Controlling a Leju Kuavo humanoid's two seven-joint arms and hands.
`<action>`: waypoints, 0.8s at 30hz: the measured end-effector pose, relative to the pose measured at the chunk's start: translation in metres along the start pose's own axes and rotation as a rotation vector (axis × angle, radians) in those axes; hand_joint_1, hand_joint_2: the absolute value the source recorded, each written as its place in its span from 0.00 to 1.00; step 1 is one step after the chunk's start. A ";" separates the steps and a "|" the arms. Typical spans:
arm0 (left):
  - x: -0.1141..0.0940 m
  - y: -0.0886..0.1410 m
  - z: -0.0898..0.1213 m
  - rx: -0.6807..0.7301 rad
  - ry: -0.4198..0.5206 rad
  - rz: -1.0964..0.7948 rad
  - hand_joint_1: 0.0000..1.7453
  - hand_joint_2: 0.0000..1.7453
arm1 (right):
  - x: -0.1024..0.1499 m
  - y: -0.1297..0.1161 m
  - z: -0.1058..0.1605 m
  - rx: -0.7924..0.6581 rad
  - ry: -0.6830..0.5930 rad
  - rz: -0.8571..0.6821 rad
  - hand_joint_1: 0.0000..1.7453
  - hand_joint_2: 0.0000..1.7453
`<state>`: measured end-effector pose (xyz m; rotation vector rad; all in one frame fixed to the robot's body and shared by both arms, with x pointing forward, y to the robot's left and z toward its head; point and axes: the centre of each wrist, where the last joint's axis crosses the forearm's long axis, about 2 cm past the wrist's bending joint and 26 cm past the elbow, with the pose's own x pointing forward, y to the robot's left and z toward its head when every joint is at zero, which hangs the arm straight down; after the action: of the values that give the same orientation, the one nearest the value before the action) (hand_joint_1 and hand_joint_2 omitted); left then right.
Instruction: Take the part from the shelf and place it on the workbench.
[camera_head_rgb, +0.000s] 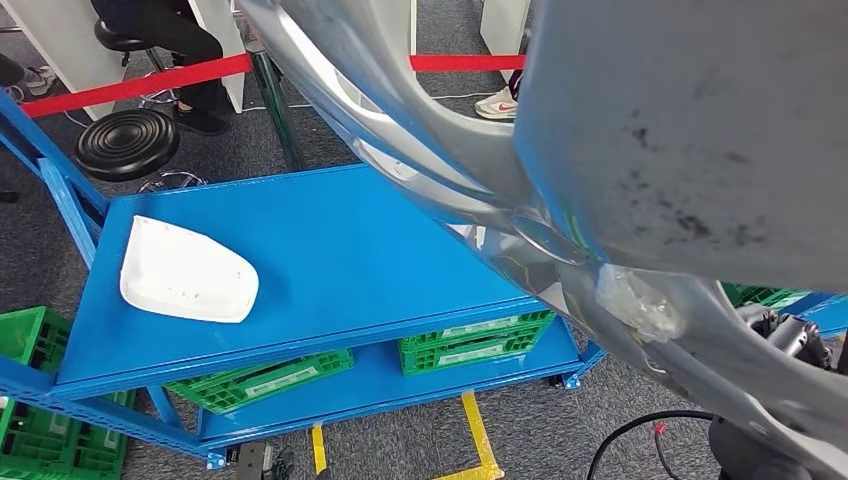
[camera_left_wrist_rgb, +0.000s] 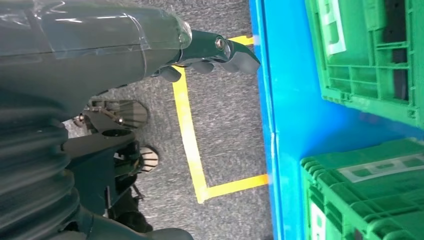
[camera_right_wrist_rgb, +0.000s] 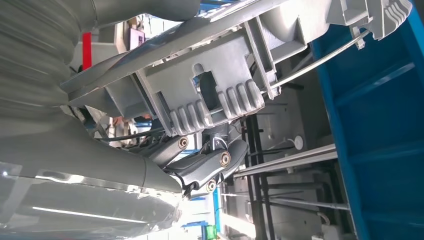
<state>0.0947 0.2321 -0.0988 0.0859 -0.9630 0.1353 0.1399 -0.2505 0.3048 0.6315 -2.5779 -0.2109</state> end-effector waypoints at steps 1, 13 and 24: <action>-0.001 0.000 0.001 -0.001 0.004 0.000 0.00 1.00 | 0.000 0.000 0.001 -0.006 0.003 0.003 1.00 1.00; -0.005 0.000 0.005 -0.013 0.019 0.006 0.00 1.00 | -0.004 -0.005 0.008 -0.104 0.008 0.157 1.00 1.00; -0.008 -0.002 0.008 -0.013 0.026 -0.025 0.00 1.00 | -0.016 -0.009 0.018 -0.165 0.107 0.270 1.00 1.00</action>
<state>0.0839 0.2287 -0.1007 0.0837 -0.9363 0.1068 0.1475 -0.2502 0.2804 0.2249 -2.4778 -0.2869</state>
